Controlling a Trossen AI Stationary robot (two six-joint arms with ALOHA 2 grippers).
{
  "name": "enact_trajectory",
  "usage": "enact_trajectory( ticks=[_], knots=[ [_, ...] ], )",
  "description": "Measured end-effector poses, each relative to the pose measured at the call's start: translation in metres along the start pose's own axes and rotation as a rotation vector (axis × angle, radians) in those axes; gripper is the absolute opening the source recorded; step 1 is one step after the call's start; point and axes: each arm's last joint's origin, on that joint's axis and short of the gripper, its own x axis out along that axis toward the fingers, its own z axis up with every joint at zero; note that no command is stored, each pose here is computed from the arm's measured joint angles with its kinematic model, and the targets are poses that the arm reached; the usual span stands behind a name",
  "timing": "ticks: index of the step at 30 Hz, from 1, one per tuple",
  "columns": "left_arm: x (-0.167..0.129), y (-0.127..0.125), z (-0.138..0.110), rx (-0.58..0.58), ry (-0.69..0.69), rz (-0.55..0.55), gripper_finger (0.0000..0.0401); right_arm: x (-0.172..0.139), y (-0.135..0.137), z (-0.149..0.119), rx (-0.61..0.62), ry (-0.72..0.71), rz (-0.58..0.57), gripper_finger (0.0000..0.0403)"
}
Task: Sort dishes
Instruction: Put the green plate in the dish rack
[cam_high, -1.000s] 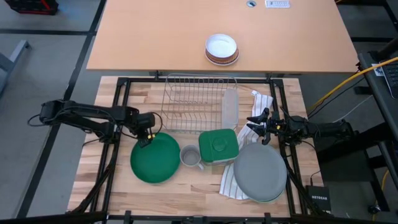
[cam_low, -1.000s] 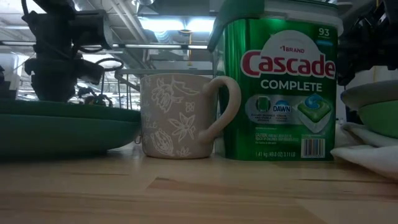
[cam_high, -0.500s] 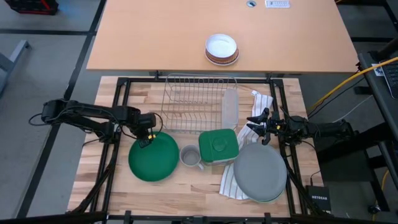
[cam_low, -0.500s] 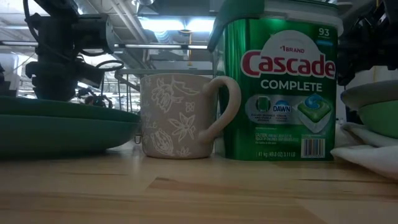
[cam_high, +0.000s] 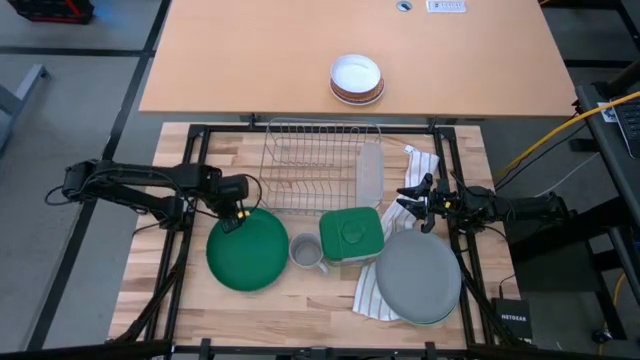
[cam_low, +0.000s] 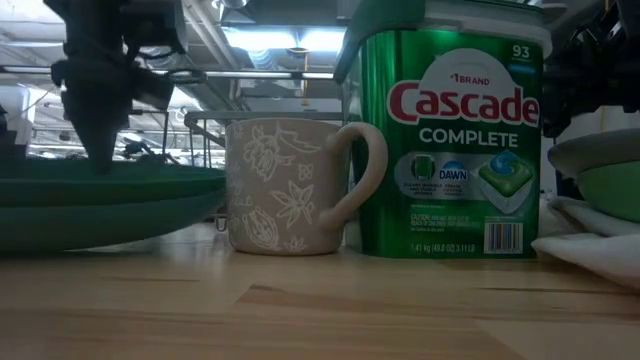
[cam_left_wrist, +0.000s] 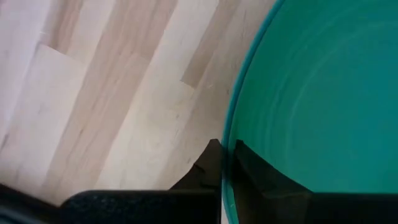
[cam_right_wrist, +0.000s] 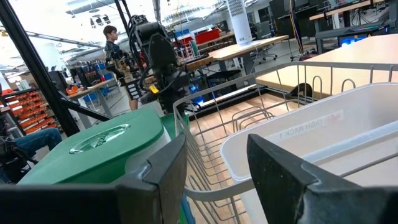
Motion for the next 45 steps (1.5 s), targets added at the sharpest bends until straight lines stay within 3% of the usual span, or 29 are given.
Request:
enact_trajectory(
  ticks=[7, 15, 29, 45],
  knots=[
    [-0.016, -0.010, 0.001, 0.104, -0.002, -0.017, 0.0002, 0.000, 0.000, 0.000, 0.000, -0.001, 0.000, 0.0172],
    [-0.014, -0.020, -0.002, 0.161, -0.006, -0.032, 0.0002, 0.000, 0.000, 0.000, 0.000, -0.001, 0.000, 0.0172],
    [0.034, -0.031, -0.011, 0.042, 0.047, -0.024, 0.0005, 0.000, 0.000, 0.000, 0.001, -0.001, 0.000, 0.0172],
    [0.037, -0.032, -0.010, 0.020, 0.048, -0.009, 0.0007, 0.000, 0.000, 0.000, 0.001, -0.001, 0.000, 0.0172]
  ],
)
